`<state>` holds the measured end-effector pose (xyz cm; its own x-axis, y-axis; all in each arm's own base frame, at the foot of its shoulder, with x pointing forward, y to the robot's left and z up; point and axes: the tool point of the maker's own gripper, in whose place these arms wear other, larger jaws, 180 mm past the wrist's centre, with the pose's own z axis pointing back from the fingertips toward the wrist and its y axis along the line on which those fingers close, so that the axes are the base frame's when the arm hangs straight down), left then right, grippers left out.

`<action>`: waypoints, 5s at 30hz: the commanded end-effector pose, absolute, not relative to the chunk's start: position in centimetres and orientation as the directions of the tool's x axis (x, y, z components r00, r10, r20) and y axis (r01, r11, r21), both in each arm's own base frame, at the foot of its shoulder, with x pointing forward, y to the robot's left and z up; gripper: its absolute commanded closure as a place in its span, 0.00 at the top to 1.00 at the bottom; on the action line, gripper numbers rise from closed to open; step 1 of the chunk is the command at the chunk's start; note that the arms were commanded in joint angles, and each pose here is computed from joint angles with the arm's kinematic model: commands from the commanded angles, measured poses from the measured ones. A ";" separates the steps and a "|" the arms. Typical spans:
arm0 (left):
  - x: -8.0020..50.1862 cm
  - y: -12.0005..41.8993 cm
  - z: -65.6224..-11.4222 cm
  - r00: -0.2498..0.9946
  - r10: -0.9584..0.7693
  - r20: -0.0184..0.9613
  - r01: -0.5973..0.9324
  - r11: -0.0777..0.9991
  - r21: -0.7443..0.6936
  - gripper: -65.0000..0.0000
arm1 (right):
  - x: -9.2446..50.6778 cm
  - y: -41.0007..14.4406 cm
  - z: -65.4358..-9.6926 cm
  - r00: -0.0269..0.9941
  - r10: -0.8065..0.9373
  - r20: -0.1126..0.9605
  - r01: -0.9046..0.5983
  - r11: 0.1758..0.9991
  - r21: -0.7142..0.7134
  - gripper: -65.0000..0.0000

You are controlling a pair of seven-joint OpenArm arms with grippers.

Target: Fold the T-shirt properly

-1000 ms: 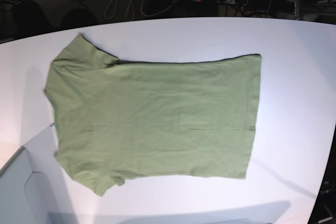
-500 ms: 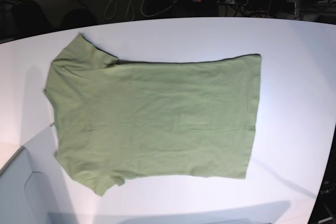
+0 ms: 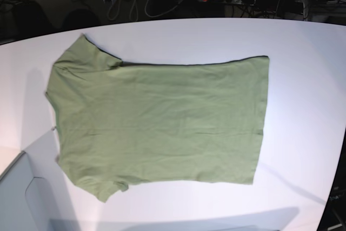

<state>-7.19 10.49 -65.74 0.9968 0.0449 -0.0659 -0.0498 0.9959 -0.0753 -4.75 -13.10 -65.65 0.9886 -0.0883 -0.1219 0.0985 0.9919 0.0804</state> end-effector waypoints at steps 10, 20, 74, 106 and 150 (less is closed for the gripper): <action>-7.8 8.8 -65.6 0.997 0.036 -0.074 -0.045 0.992 -0.118 0.00 | -5.3 -13.5 -65.6 0.989 -0.081 -0.126 0.092 0.992 0.084 0.00; -8.5 9.1 -65.5 0.996 0.036 -0.084 -0.045 0.993 -0.113 0.00 | -4.6 -13.3 -65.6 0.993 -0.088 -0.084 0.095 0.992 0.088 0.00; 2.9 17.7 -35.8 0.742 0.144 0.654 -0.036 0.984 -0.175 0.00 | 3.2 -16.9 -38.0 0.835 0.241 0.495 -0.259 0.965 -0.033 0.00; 18.4 27.1 -37.1 0.492 0.250 0.834 -0.263 0.956 -0.131 0.54 | 8.7 -14.5 -36.6 0.748 0.295 0.594 -0.359 0.933 -0.011 0.57; 17.8 25.3 -43.4 0.594 0.316 0.740 -0.279 0.943 -0.179 0.00 | 11.0 -14.3 -35.9 0.708 0.287 0.646 -0.352 0.936 -0.030 0.58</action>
